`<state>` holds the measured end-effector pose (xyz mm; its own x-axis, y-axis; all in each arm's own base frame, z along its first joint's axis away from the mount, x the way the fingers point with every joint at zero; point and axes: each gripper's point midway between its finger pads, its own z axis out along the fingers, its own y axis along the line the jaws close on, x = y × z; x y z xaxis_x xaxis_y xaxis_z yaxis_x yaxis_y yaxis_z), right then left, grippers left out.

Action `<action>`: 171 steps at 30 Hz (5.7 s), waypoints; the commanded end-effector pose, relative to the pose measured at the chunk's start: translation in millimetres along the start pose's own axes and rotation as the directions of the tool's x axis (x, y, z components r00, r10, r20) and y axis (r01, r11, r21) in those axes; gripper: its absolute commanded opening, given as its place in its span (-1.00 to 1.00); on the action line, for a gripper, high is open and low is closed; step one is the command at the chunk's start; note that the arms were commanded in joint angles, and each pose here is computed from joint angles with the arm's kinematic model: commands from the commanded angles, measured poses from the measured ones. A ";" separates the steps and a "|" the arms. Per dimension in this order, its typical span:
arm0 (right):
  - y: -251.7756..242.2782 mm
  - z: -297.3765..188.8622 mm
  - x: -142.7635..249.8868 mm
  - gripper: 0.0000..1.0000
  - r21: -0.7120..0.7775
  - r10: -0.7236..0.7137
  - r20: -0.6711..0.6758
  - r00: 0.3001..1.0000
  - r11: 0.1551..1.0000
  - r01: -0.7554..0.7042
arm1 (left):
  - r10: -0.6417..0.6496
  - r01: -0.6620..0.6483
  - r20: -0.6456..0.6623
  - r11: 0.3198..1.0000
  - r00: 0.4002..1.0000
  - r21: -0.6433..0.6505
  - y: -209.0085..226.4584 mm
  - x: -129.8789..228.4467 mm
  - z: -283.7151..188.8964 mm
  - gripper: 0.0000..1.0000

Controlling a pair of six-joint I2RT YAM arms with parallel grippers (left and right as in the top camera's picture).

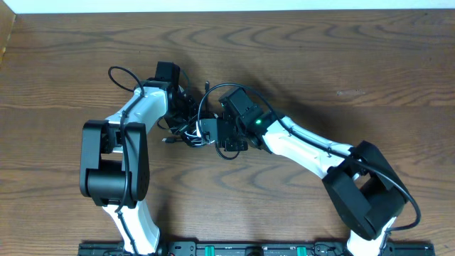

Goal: Untangle cables

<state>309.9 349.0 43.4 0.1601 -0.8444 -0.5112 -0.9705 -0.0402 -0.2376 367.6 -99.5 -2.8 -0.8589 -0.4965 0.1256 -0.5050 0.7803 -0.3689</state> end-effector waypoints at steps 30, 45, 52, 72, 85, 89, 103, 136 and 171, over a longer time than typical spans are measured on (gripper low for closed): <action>-23.4 -7.6 9.8 -0.18 0.044 -0.003 0.022 1.000 0.999 0.002 | -0.047 0.050 0.020 0.981 0.999 -0.190 51.0 -1.6 22.8 -0.85; -2.9 15.2 13.4 -0.28 -0.036 -0.046 0.027 0.999 0.998 0.047 | -0.047 0.050 0.020 0.981 0.999 -0.190 51.0 -1.6 22.8 -0.84; 9.3 19.4 -0.5 -0.28 -0.052 -0.079 0.044 0.996 0.995 0.081 | -0.048 0.050 0.020 0.980 0.999 -0.190 51.0 -1.6 22.8 -0.84; 16.8 42.0 7.6 -0.17 -0.079 -0.077 0.041 0.996 0.994 0.080 | -0.048 0.051 0.019 0.981 0.999 -0.190 51.0 -1.5 22.8 -0.84; 8.0 32.0 -14.8 -0.25 -0.041 -0.088 0.116 0.989 0.995 0.094 | -0.047 0.050 0.019 0.981 0.999 -0.190 51.0 -1.5 22.8 -0.84; 6.6 26.4 -21.0 -0.19 -0.037 -0.080 0.134 0.988 0.996 0.086 | -0.048 0.051 0.019 0.981 0.999 -0.190 51.0 -1.5 22.8 -0.84; 14.7 22.2 -42.5 -0.21 -0.117 0.051 0.242 0.969 0.993 -0.023 | -0.047 0.050 0.019 0.981 0.999 -0.189 50.9 -1.5 22.9 -0.84; 8.3 39.9 -18.8 -0.14 -0.067 0.092 0.138 0.986 0.994 -0.083 | -0.049 0.053 0.024 0.981 0.999 -0.188 50.5 -2.5 22.9 -0.84; 10.7 41.4 -7.9 -0.07 -0.067 0.130 0.084 0.988 0.990 -0.124 | -0.048 0.053 0.028 0.980 0.998 -0.194 51.6 -3.2 22.7 -0.84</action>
<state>309.1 377.9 17.6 0.0598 -0.7851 -0.6164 -0.9902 0.0314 -0.1361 370.0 -95.0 -2.9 -0.8571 -0.5041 0.1063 -0.5062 0.7856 -0.3559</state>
